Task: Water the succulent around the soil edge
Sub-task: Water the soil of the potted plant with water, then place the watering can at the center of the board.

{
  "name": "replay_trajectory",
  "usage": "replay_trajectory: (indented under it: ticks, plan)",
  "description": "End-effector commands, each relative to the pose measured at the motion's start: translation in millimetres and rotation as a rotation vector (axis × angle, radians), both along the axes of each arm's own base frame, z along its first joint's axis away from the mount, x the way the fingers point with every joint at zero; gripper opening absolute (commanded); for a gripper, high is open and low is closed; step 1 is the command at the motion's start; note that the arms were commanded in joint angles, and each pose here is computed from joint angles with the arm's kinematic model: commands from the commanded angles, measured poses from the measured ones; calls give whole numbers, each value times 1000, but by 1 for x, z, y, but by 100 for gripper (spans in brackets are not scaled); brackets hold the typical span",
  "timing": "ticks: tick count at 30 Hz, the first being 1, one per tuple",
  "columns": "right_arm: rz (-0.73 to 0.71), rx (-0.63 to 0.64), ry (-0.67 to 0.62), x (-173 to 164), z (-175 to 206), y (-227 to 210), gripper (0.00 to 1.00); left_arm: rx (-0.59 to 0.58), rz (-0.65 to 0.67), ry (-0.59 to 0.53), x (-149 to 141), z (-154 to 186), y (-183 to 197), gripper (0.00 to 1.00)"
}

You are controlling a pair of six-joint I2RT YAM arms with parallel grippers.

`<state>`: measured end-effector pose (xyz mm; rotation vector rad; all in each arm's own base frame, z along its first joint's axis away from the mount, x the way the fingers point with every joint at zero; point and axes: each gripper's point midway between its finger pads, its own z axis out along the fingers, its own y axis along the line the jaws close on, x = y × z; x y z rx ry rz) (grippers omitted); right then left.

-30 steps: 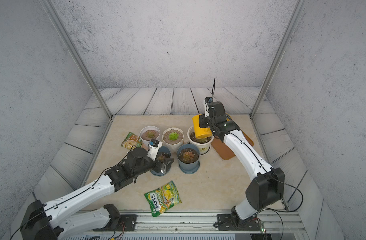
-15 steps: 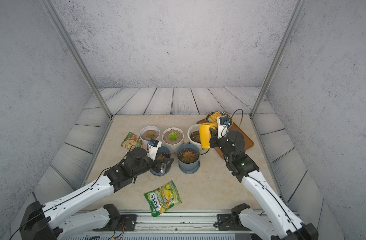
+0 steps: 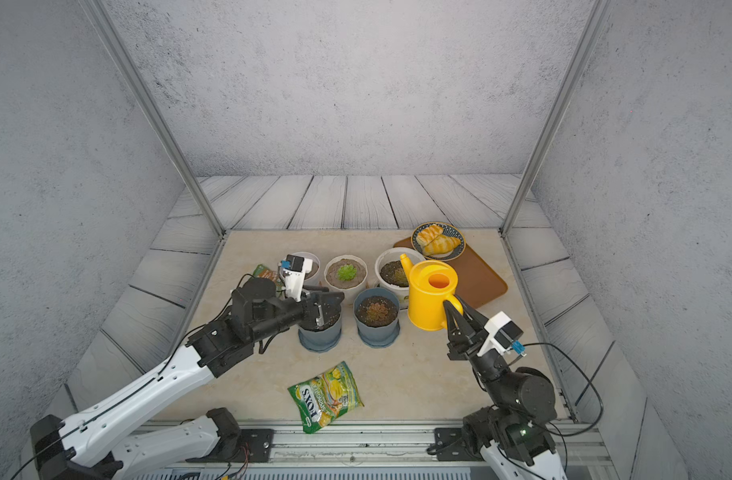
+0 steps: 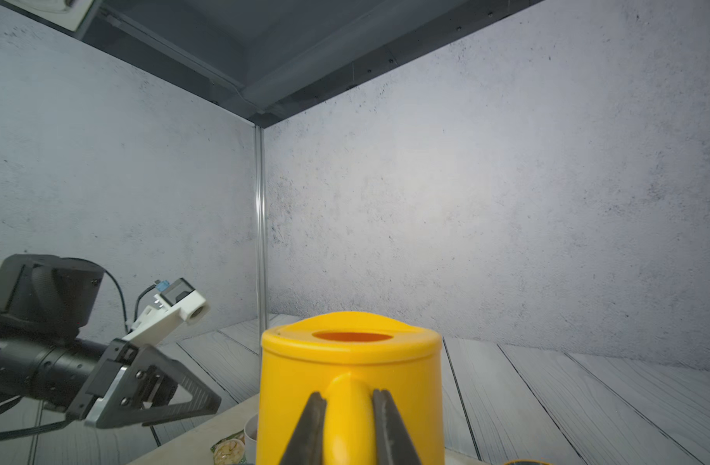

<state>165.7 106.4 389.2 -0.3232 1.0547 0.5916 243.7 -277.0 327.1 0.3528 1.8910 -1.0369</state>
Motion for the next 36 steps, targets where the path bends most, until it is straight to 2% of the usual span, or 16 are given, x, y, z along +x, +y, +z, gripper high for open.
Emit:
replay_trajectory:
  ticks: [1, 7, 18, 26, 36]
  plan:
    - [95, 35, -41, -11, -2, 8, 0, -125, -39, 40, 0, 29, -14, 64]
    - [164, 87, -8, -2, -27, 17, 0, -145, -67, 87, 6, 33, -38, 63]
    - [241, 40, 88, 14, -51, 37, 0, -99, -81, 145, 18, -2, -69, 62]
    - [307, 35, 112, 21, -54, 50, 0, -81, -74, 140, 19, -9, -69, 61]
    - [326, 38, 99, 20, -45, 52, 0, -9, -16, 182, 27, -49, -64, 59]
